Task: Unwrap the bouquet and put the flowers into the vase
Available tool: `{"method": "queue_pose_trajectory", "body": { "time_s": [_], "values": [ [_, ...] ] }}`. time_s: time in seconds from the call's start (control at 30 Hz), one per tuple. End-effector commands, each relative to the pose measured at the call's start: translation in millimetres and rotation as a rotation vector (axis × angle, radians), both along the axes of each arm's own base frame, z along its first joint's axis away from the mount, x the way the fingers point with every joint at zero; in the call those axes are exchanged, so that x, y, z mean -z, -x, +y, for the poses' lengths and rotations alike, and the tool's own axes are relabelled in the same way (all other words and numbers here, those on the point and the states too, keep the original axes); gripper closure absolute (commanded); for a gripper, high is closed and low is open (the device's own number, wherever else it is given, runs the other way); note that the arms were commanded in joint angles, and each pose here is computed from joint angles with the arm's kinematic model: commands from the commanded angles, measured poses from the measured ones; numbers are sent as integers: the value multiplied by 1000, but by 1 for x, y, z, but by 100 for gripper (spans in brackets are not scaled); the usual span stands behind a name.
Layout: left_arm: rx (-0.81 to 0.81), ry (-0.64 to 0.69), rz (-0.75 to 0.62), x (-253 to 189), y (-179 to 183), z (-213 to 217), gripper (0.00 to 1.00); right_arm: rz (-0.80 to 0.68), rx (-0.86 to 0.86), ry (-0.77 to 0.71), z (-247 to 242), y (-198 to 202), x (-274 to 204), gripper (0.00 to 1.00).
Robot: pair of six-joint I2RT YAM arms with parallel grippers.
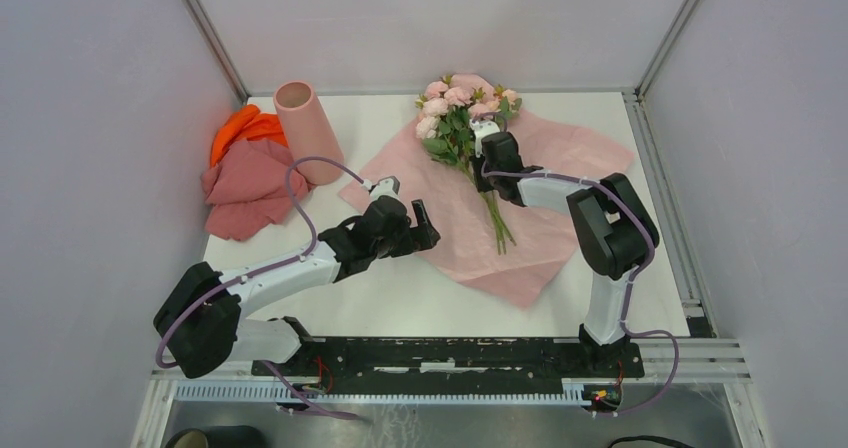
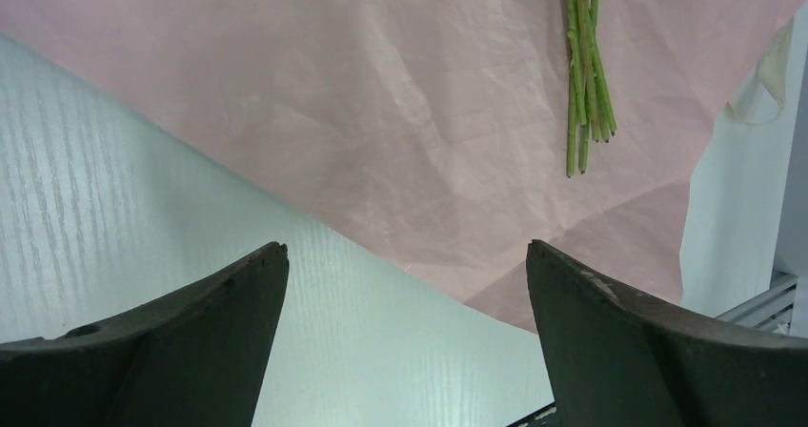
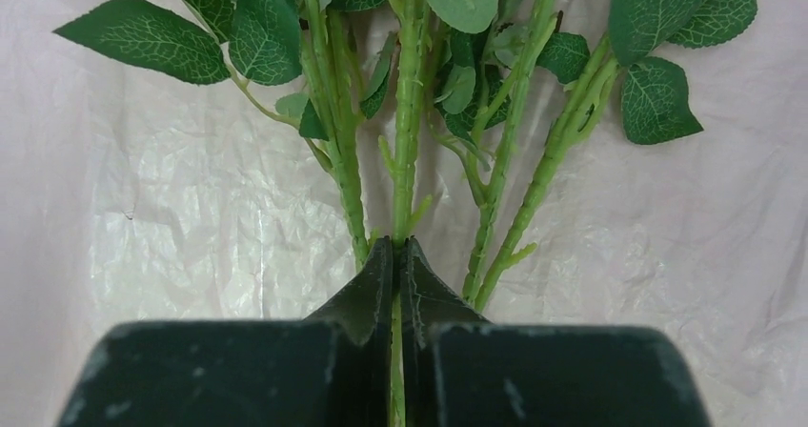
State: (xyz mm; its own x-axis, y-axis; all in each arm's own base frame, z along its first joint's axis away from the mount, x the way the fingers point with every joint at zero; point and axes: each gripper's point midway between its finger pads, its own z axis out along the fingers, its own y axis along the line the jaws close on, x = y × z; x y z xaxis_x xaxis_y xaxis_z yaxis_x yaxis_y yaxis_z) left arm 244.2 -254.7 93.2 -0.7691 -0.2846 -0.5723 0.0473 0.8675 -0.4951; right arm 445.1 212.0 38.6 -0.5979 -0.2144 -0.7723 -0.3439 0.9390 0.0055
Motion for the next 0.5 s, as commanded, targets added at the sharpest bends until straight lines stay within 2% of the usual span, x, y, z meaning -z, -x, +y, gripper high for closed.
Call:
{"method": "queue_pose_trajectory", "body": {
  "time_s": [0.0,0.3,0.47],
  "values": [
    [6,39,-37,-8,-6,-5,1,-77,-13,-46,5,-5,-41,100],
    [0,47,-52,-5,-12,-9,1,-190,-44,-115,5,7,-102,100],
    [-29,73,-150,-28,-31,-12,0,-235,-42,-134,0,16,-123,100]
  ]
}}
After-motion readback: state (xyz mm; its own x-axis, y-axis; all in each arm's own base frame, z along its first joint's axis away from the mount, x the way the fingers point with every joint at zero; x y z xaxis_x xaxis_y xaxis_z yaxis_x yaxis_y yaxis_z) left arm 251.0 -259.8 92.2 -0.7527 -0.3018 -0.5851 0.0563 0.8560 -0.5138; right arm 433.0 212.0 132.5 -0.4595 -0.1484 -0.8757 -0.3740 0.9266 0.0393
